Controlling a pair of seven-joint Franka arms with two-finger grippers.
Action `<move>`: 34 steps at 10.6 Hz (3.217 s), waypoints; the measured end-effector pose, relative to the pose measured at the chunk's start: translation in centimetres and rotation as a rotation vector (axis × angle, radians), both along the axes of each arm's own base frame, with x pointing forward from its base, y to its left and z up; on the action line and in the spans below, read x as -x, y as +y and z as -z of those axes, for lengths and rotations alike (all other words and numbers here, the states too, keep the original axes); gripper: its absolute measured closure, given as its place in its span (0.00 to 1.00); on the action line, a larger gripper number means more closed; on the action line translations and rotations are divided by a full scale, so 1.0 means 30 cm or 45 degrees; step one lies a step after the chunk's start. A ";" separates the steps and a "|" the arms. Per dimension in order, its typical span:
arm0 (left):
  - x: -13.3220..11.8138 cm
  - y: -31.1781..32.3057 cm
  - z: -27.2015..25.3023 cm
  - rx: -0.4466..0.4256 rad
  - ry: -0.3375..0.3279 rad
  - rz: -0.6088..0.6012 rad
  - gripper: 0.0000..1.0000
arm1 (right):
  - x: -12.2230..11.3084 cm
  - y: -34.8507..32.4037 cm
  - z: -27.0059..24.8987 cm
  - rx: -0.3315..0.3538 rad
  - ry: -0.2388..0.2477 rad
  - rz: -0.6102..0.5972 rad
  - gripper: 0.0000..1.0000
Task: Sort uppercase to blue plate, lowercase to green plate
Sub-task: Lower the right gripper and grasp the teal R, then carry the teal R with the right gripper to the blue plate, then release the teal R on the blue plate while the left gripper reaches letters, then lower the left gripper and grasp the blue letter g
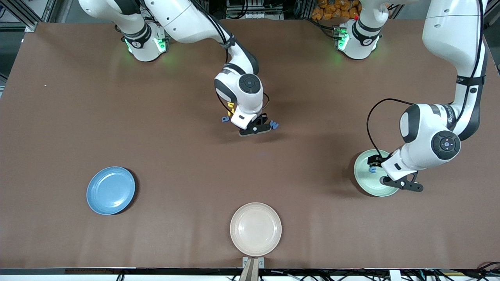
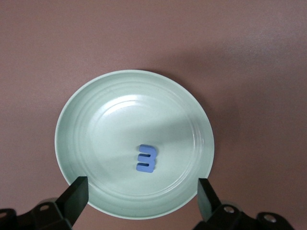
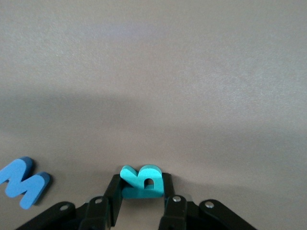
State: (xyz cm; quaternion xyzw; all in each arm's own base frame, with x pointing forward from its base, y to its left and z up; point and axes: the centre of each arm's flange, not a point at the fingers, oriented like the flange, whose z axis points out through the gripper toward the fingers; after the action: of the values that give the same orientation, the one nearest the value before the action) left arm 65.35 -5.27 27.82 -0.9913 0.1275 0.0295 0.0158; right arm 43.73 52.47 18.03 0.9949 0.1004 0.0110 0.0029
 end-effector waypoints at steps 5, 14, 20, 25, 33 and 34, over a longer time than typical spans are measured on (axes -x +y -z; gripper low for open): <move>0.002 -0.083 -0.009 0.003 -0.008 0.050 0.00 | -0.147 -0.089 -0.060 0.003 -0.029 0.086 0.62; 0.144 -0.727 -0.085 0.149 -0.037 0.663 0.00 | -0.920 -1.392 -0.327 0.173 0.002 -0.003 0.62; 0.358 -1.362 -0.192 0.357 -0.109 0.802 0.00 | -0.979 -1.712 -0.236 0.172 -0.070 -0.078 0.62; 0.699 -1.868 0.084 0.491 -0.198 0.782 0.07 | -0.970 -1.922 -0.170 0.178 -0.042 -0.042 0.00; 0.876 -1.965 0.234 0.374 -0.195 0.959 0.25 | -0.971 -1.912 -0.133 0.174 -0.045 -0.051 0.00; 0.897 -1.968 0.254 0.356 -0.190 0.984 0.26 | -0.970 -1.912 -0.127 0.174 -0.042 -0.051 0.00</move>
State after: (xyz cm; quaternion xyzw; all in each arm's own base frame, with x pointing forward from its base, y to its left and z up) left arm 38.45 -64.32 20.20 -0.8625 0.4913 -0.0682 -0.0999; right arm 72.82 -4.89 21.84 0.9898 0.1208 0.0207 0.0722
